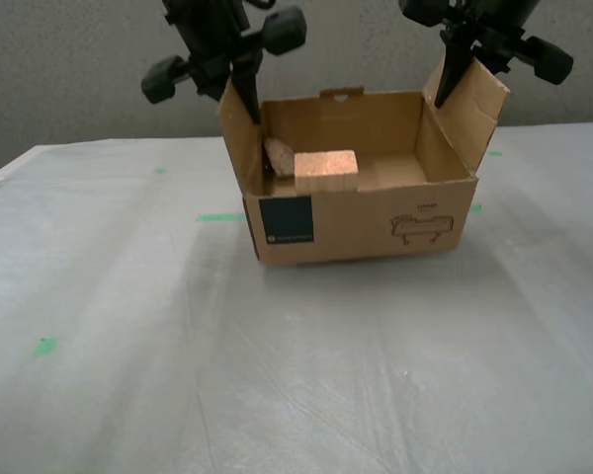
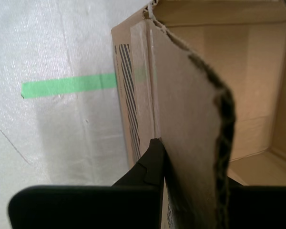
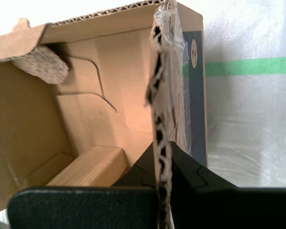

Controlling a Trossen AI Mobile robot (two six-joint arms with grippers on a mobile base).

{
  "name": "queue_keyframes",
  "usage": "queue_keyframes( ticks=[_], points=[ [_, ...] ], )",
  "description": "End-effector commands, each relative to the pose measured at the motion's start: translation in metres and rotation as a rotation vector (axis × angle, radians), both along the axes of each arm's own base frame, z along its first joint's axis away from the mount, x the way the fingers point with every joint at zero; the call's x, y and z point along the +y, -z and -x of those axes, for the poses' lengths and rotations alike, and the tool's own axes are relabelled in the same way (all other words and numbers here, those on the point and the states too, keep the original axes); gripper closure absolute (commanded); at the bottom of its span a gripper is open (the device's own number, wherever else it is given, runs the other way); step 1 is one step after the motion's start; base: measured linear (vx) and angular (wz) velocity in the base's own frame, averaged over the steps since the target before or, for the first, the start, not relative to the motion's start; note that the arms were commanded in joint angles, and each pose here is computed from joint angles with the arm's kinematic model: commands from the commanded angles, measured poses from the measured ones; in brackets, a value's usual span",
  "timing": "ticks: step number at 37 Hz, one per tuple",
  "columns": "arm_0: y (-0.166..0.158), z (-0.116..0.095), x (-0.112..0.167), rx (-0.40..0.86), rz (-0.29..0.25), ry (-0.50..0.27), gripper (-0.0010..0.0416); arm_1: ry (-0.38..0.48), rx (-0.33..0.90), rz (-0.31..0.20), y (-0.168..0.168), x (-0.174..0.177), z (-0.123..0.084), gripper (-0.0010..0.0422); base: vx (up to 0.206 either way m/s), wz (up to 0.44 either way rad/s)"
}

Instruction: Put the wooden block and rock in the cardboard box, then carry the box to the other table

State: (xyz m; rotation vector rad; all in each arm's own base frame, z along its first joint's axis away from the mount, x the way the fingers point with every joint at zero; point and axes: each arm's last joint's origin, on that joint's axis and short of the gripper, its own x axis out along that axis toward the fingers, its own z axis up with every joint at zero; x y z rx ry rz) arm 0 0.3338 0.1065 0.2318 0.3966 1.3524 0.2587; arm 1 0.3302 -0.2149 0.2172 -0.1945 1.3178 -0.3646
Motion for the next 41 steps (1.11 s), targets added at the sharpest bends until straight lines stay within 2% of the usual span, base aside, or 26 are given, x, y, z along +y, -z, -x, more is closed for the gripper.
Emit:
queue_keyframes(
  ticks=[1, 5, 13, 41],
  points=[
    [-0.002, -0.003, 0.001, -0.033, -0.016, 0.004, 0.0407, 0.033, 0.005, 0.003, 0.008, -0.003, -0.003, 0.0413, 0.0, 0.0],
    [-0.001, -0.004, 0.0, -0.037, -0.017, 0.007, 0.0407, 0.029, -0.005, 0.006, 0.012, -0.004, -0.006, 0.0413, 0.0, 0.0],
    [0.02, -0.012, 0.001, 0.018, 0.0, 0.011, 0.0407, 0.019, -0.019, 0.018, 0.013, -0.006, -0.009, 0.0413, 0.0, 0.0],
    [0.017, -0.015, 0.002, -0.02, -0.012, 0.019, 0.0401, -0.003, -0.043, 0.04, 0.011, -0.006, -0.012, 0.041, 0.0, 0.0]
  ],
)
